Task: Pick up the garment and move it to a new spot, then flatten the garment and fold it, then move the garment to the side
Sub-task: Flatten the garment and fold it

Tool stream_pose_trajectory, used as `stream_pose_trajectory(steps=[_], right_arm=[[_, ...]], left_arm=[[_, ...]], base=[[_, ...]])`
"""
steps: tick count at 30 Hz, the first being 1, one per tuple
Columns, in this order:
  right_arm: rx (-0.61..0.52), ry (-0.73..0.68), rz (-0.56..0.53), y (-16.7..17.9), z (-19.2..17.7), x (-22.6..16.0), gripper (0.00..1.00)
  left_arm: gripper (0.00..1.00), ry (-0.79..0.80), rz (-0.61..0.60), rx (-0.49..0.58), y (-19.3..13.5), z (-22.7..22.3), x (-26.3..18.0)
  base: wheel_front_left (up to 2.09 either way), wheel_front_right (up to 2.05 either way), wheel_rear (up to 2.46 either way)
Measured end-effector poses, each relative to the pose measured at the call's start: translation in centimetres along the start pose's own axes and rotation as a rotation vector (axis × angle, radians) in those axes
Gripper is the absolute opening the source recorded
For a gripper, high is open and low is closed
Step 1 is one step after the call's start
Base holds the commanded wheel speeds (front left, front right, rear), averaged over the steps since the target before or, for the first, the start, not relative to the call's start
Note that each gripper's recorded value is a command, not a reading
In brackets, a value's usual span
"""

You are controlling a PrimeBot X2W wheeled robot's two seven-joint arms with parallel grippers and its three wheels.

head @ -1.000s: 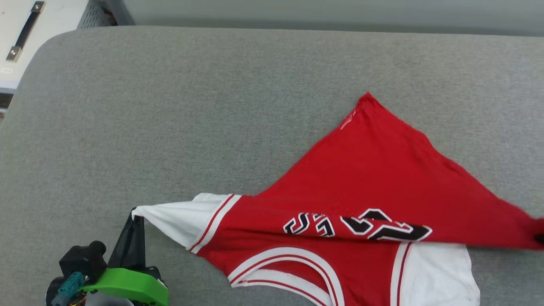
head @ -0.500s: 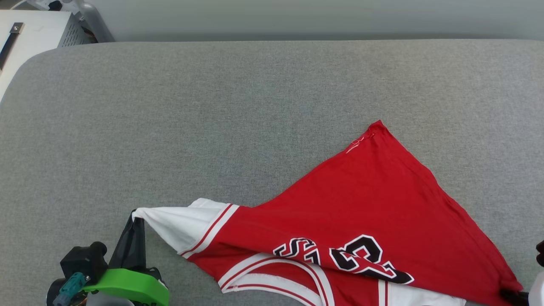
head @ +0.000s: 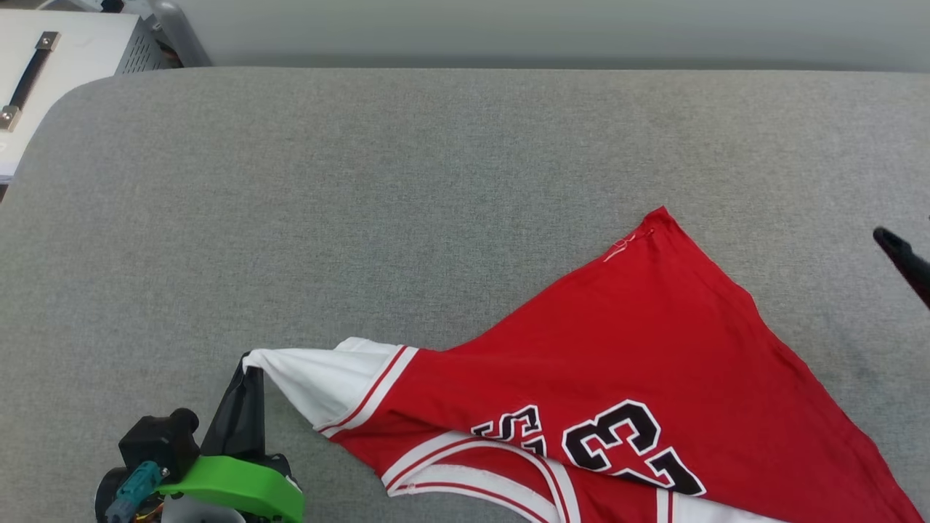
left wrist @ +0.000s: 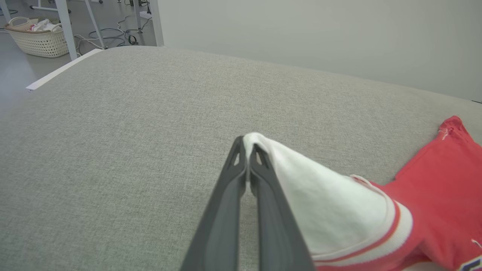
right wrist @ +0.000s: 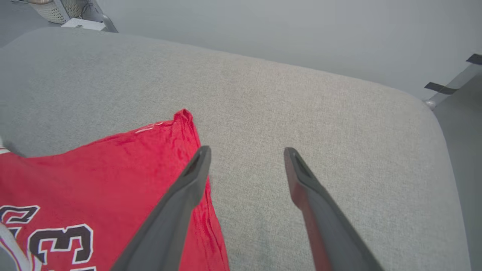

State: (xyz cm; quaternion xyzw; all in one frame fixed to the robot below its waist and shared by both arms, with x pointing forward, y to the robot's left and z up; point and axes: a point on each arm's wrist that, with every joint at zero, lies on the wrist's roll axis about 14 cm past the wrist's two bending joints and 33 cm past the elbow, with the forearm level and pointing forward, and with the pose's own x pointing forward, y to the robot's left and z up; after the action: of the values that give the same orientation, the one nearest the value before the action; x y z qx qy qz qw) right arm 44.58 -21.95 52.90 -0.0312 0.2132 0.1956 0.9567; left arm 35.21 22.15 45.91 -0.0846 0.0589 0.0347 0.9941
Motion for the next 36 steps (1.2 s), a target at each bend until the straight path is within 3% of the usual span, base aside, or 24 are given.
stream_pose_trajectory(steps=[4,8,17,26,34,35,36], right_arm=[[-0.089,-0.027,0.066,2.0,3.8,2.4,1.00],[-0.171,0.080,0.154,4.7,3.8,5.4,1.00],[-0.317,0.507,0.248,7.0,-2.9,10.9,1.00],[-0.313,0.683,0.316,8.6,-9.3,15.5,1.00],[-0.367,0.737,0.358,8.9,-11.5,17.2,1.00],[-0.365,0.719,0.364,9.0,-11.4,17.4,0.00],[-0.364,0.707,0.364,9.0,-11.4,17.5,0.00]], left_arm=[[0.00,0.005,-0.001,-0.004,-0.2,-0.2,0.4],[0.00,-0.003,-0.002,-0.010,-0.6,-0.1,1.2],[0.00,-0.010,0.009,-0.014,-0.8,-0.4,2.4],[0.00,0.023,0.035,-0.015,-0.5,-1.9,3.5],[0.00,0.052,0.068,-0.002,0.5,-3.1,3.7],[0.00,0.054,0.071,-0.002,0.6,-3.1,3.7],[0.00,0.055,0.073,-0.003,0.6,-3.2,3.7]], base=[[0.00,0.00,0.00],[0.00,0.00,0.00],[0.00,0.00,0.00],[0.00,0.00,0.00],[0.00,0.00,0.00],[0.00,0.00,0.00],[0.00,0.00,0.00]])
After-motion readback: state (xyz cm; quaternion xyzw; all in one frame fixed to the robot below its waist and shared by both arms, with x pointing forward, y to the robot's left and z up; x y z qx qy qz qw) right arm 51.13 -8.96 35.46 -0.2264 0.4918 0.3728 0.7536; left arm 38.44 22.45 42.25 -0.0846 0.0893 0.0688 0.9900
